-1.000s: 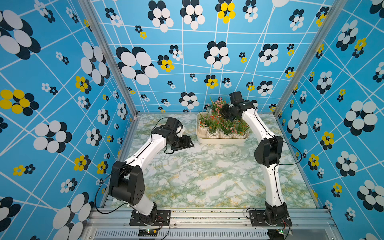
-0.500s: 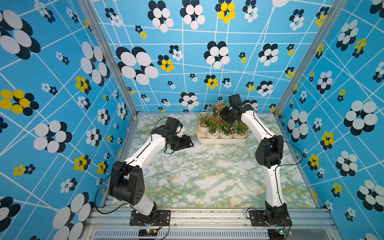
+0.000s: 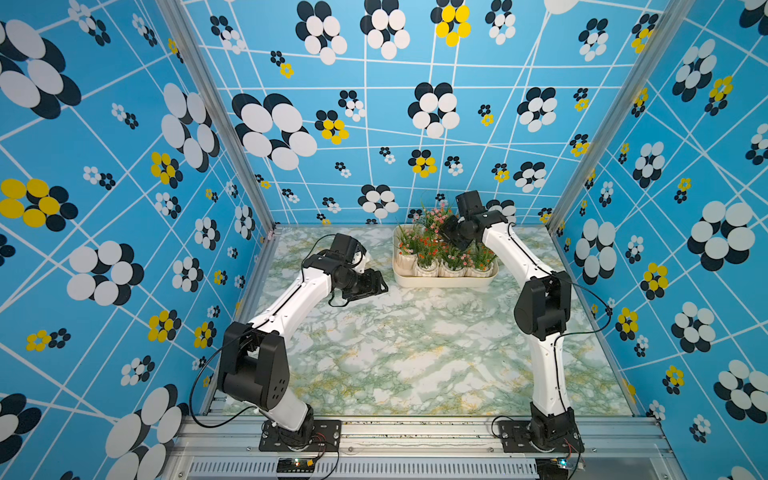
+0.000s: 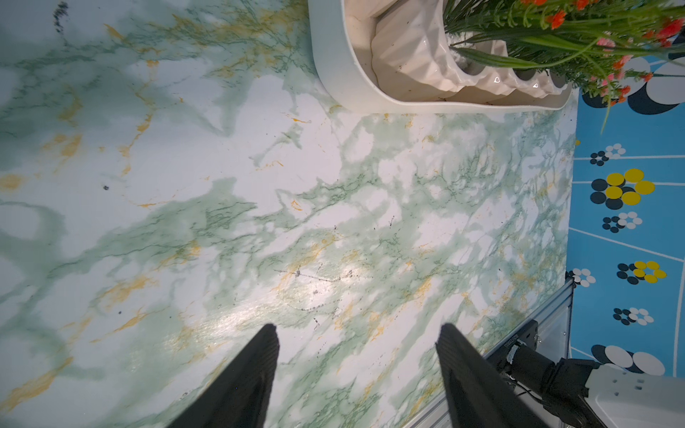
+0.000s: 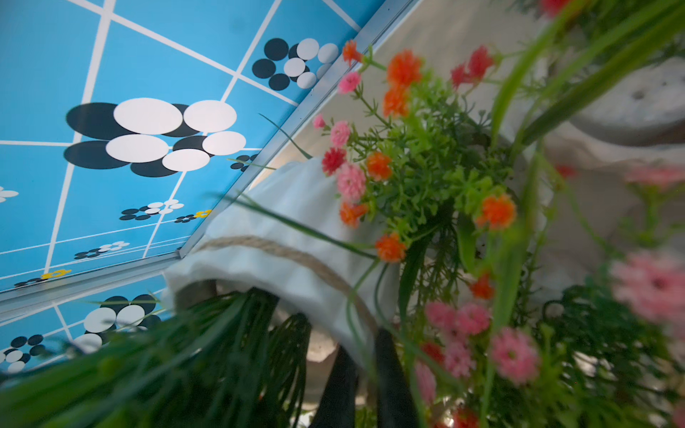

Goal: Put the potted gypsophila into the storage box
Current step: Adjust the baby's breath potted plant in the storage box.

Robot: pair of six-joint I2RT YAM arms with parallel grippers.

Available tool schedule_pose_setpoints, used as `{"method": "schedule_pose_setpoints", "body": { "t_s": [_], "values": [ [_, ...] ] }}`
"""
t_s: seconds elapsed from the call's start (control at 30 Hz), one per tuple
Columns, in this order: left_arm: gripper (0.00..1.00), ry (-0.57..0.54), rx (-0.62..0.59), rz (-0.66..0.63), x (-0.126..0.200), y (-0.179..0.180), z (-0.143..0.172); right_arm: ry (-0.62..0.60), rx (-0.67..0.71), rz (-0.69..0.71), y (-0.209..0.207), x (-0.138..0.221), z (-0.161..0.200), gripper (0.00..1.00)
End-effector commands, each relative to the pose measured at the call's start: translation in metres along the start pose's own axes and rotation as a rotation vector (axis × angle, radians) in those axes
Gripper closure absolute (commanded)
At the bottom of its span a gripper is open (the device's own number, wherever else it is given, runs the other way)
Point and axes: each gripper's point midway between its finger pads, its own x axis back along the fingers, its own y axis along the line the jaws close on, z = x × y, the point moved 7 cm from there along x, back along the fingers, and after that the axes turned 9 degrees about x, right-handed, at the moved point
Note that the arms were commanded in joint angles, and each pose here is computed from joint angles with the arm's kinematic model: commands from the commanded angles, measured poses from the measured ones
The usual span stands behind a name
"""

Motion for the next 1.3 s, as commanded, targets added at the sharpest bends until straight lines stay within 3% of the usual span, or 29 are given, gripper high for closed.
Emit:
{"method": "schedule_pose_setpoints", "body": {
  "t_s": [0.0, 0.03, 0.4, 1.27],
  "values": [
    [0.29, 0.007, 0.018, 0.012, 0.001, 0.002, 0.003, -0.053, 0.02, -0.037, 0.013, 0.025, -0.004, 1.0],
    [0.29, 0.007, 0.019, 0.012, 0.001, 0.002, 0.004, -0.071, 0.026, -0.053, 0.018, 0.038, -0.006, 1.0],
    [0.29, 0.007, 0.028, 0.019, 0.002, 0.003, 0.007, -0.044, 0.036, -0.04, 0.012, 0.04, 0.004, 1.0],
    [0.29, 0.018, 0.04, 0.009, -0.005, 0.007, 0.01, 0.071, 0.046, 0.035, 0.005, -0.023, 0.013, 1.0]
  ]
}}
